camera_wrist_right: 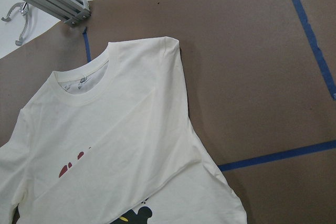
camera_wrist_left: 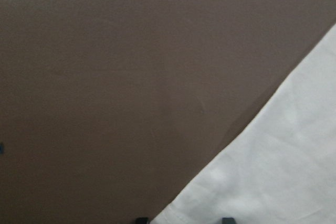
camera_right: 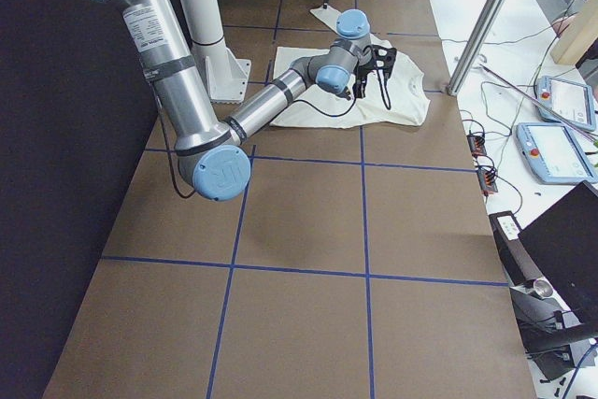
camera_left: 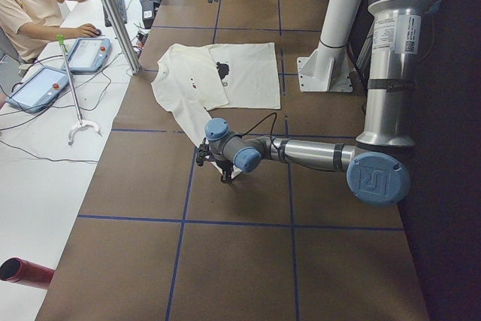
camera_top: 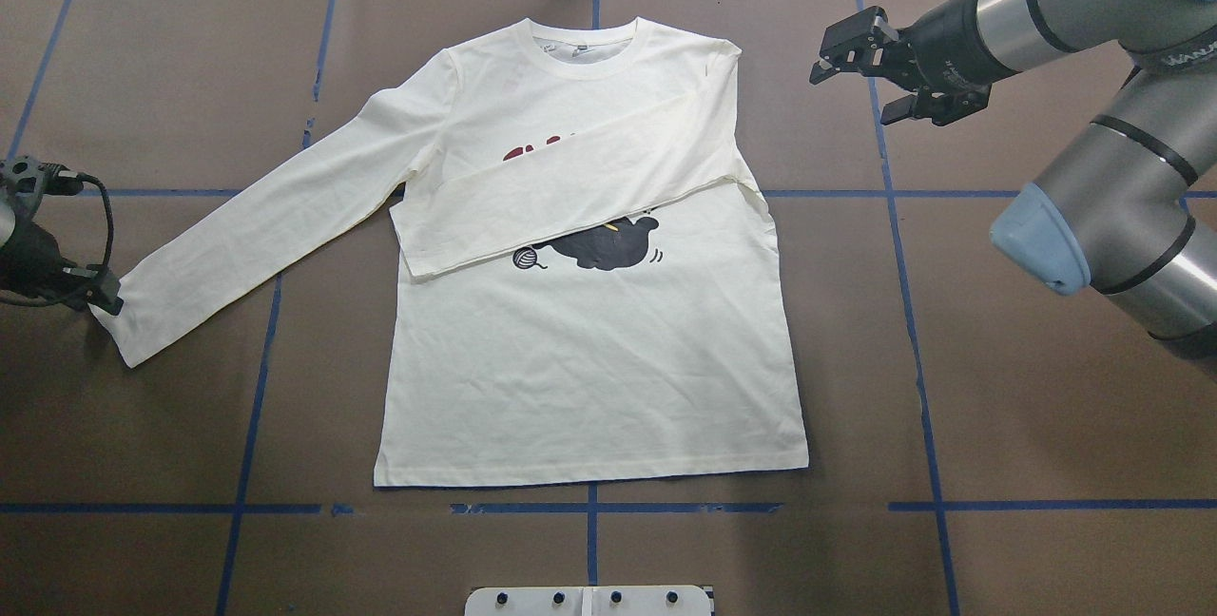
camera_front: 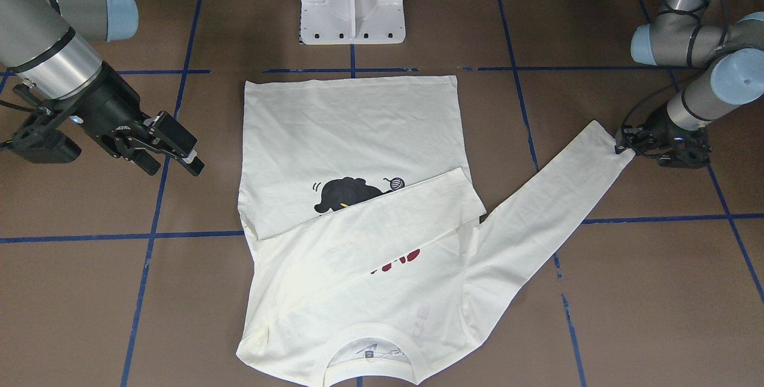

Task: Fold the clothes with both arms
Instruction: 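Fold the other sleeve across the chest with the left gripper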

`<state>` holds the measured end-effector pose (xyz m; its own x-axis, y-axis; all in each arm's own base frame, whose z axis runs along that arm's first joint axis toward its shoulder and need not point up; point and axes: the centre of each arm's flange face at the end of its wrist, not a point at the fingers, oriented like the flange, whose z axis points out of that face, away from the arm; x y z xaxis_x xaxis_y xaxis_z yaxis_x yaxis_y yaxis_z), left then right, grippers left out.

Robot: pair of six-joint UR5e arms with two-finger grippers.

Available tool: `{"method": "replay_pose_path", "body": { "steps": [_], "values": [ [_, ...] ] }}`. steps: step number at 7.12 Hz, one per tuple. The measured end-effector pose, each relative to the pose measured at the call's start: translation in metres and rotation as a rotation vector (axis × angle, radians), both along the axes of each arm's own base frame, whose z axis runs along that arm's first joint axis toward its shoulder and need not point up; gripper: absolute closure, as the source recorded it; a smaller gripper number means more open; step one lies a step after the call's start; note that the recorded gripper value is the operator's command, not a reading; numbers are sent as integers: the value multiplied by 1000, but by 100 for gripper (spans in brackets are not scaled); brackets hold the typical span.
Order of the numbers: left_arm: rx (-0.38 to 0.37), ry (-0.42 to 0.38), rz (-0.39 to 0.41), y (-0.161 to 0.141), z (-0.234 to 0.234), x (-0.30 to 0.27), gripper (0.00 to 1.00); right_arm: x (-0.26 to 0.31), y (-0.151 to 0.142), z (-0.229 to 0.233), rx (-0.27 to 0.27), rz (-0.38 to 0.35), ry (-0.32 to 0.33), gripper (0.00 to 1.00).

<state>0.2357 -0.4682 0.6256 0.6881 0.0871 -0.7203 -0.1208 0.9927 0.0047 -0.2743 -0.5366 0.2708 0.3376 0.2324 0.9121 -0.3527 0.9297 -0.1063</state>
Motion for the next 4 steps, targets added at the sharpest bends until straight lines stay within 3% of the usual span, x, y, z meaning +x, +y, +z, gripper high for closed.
{"method": "replay_pose_path", "body": {
  "steps": [2, 4],
  "values": [
    [10, 16, 2, -1, -12, 2, 100, 2, 2, -2, 0, 3, -3, 1],
    [44, 130, 24, 1, -77, 7, 100, 8, 9, -1, 5, 6, -6, 1]
  ]
}}
